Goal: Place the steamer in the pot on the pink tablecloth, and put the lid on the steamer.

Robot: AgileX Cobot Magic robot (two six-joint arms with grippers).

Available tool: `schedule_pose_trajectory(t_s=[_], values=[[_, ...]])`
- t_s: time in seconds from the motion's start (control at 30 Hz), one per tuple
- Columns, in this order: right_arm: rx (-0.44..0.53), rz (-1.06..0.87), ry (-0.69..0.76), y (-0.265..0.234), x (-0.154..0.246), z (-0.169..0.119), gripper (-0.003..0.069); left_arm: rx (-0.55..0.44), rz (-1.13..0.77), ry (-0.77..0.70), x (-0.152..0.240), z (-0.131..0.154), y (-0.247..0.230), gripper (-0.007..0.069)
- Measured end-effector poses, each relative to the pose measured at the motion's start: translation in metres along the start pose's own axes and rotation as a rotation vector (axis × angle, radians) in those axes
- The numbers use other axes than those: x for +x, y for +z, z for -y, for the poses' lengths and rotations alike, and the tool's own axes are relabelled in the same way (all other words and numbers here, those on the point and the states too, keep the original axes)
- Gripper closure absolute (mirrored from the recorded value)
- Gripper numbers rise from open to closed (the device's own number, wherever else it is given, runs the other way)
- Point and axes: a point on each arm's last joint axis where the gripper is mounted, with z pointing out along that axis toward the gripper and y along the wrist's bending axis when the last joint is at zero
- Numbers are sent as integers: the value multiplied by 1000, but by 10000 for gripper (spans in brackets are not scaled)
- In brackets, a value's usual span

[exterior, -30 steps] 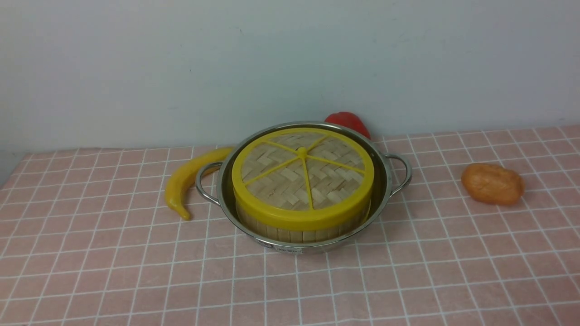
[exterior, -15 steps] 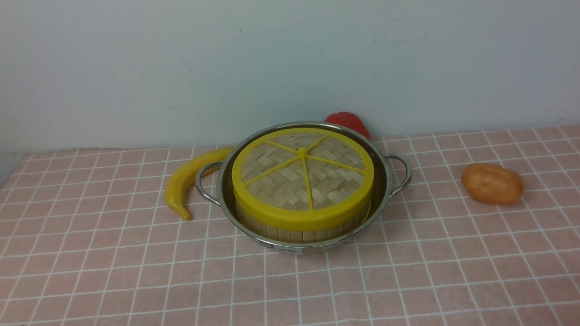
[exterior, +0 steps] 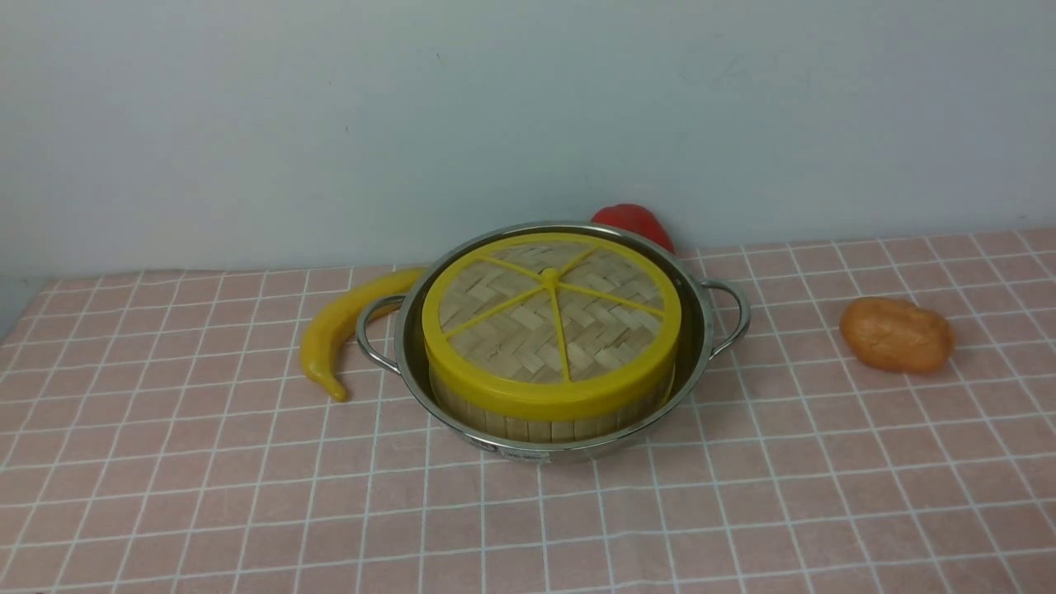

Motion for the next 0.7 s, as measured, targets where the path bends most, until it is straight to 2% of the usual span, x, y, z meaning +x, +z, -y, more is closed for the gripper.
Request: schedule_pose_trajectory(t_s=[0.7], values=[[0,0,-1,0,0,0,417,0,0,0,0,0,0,434]])
